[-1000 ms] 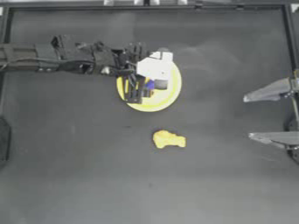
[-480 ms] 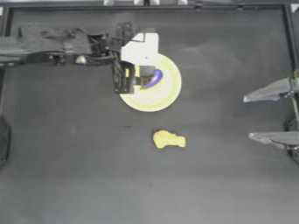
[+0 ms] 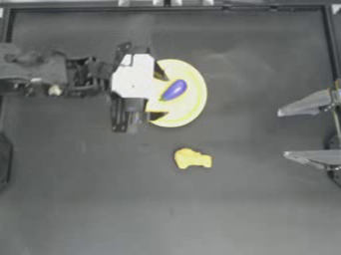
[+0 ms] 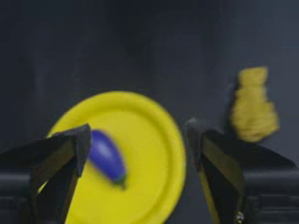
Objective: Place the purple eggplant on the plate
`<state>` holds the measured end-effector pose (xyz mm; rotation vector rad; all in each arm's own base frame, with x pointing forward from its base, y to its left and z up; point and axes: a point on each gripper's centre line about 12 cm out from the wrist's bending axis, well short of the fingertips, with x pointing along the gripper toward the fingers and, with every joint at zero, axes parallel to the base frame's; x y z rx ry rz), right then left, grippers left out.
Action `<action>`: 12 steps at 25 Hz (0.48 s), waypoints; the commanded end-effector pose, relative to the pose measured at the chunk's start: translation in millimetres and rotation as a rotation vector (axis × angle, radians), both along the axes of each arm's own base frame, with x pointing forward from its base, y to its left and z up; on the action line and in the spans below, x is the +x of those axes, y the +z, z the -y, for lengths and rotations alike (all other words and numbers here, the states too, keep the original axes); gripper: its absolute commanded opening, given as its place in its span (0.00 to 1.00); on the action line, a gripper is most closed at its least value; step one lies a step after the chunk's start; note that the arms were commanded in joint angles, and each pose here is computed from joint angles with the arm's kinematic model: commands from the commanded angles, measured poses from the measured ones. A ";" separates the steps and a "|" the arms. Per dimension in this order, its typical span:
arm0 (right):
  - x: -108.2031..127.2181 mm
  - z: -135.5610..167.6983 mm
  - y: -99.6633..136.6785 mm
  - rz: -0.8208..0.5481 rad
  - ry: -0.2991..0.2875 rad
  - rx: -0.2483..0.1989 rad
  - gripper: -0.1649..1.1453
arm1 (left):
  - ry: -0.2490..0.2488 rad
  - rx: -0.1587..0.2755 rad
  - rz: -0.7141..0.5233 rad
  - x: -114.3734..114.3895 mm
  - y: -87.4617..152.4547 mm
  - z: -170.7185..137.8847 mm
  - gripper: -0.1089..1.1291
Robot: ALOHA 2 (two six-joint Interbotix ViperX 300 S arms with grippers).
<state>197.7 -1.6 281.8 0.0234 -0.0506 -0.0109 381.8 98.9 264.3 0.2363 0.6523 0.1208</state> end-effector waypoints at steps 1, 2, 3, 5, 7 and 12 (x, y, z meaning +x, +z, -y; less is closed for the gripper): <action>1.5 0.1 5.6 0.017 -0.001 0.001 0.88 | 0.007 -0.012 0.122 -14.2 29.6 9.4 0.87; 1.6 0.2 6.3 0.018 -0.001 0.003 0.88 | 0.006 -0.019 0.139 -16.9 31.0 12.5 0.87; 1.5 0.1 5.6 0.017 -0.001 0.001 0.88 | 0.007 -0.028 0.157 -20.0 32.4 15.7 0.87; 1.6 0.1 5.5 0.015 -0.001 0.001 0.88 | 0.007 -0.043 0.191 -26.3 34.4 21.7 0.87; 1.6 0.1 5.5 0.015 -0.001 0.001 0.88 | 0.010 -0.061 0.228 -33.5 36.3 27.6 0.87; 1.6 0.1 5.5 0.015 -0.001 0.001 0.88 | 0.009 -0.099 0.294 -48.8 38.1 41.4 0.87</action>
